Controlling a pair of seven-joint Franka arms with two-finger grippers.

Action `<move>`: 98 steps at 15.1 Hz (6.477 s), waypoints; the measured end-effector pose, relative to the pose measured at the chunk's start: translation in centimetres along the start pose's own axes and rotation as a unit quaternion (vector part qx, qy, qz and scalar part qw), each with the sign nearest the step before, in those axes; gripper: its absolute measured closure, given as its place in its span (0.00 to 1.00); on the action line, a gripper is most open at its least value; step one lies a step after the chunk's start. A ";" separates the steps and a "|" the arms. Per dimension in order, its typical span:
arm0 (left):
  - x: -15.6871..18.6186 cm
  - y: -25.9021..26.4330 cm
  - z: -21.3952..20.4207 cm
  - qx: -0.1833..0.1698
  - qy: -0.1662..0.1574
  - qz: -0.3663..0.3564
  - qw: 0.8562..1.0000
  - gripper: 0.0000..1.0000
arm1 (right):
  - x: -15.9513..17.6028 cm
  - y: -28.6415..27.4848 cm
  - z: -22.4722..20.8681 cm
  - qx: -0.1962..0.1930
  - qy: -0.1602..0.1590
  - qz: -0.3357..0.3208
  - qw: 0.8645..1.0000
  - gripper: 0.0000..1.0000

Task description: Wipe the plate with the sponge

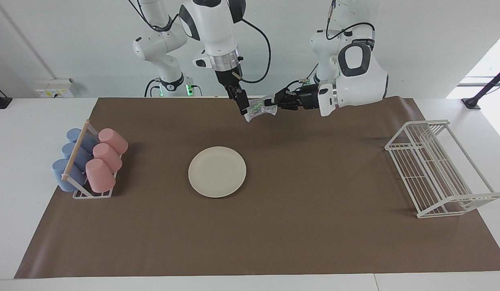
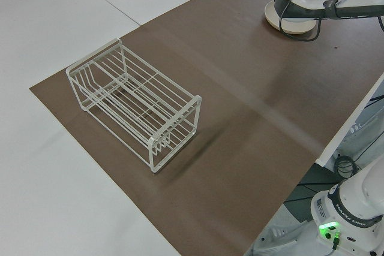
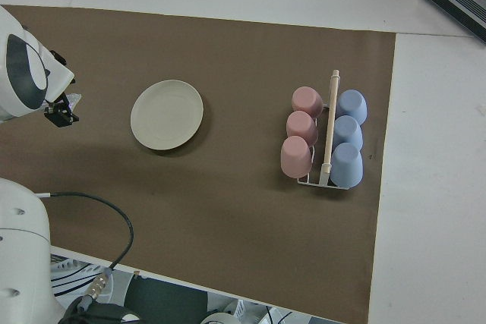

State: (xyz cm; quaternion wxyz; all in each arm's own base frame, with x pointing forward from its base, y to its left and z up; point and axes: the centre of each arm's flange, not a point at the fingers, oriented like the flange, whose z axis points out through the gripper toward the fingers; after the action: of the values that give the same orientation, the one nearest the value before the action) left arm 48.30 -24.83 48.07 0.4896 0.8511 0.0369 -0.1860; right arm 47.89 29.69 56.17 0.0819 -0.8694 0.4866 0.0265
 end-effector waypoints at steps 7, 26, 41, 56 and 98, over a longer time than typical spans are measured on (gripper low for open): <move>0.9 -3.6 -5.3 0.155 0.031 -0.033 0.987 0.94 | 8.3 1.5 -1.9 -0.008 0.004 -0.179 0.984 0.00; 3.3 -0.3 -19.6 0.709 0.136 -0.018 0.692 0.94 | 28.6 7.7 -6.6 -0.078 0.036 -0.510 0.856 0.00; 14.0 -14.8 -17.1 0.884 0.211 -0.056 0.413 0.94 | 31.1 9.7 -10.0 -0.083 0.019 -0.476 0.875 0.00; 14.4 -17.0 -17.9 0.873 0.240 -0.066 0.420 0.61 | 30.9 9.5 -10.0 -0.082 0.022 -0.478 0.874 0.00; -3.8 2.8 -23.2 0.490 0.113 0.030 0.864 0.00 | 30.5 8.9 -10.0 -0.078 0.030 -0.480 0.873 0.00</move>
State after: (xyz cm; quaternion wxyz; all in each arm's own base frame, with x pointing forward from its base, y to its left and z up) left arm 51.97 -6.16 62.23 0.0072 0.9973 -0.0295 -0.0675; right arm 55.96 -2.24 61.17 0.0022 -1.0000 0.0077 -0.0040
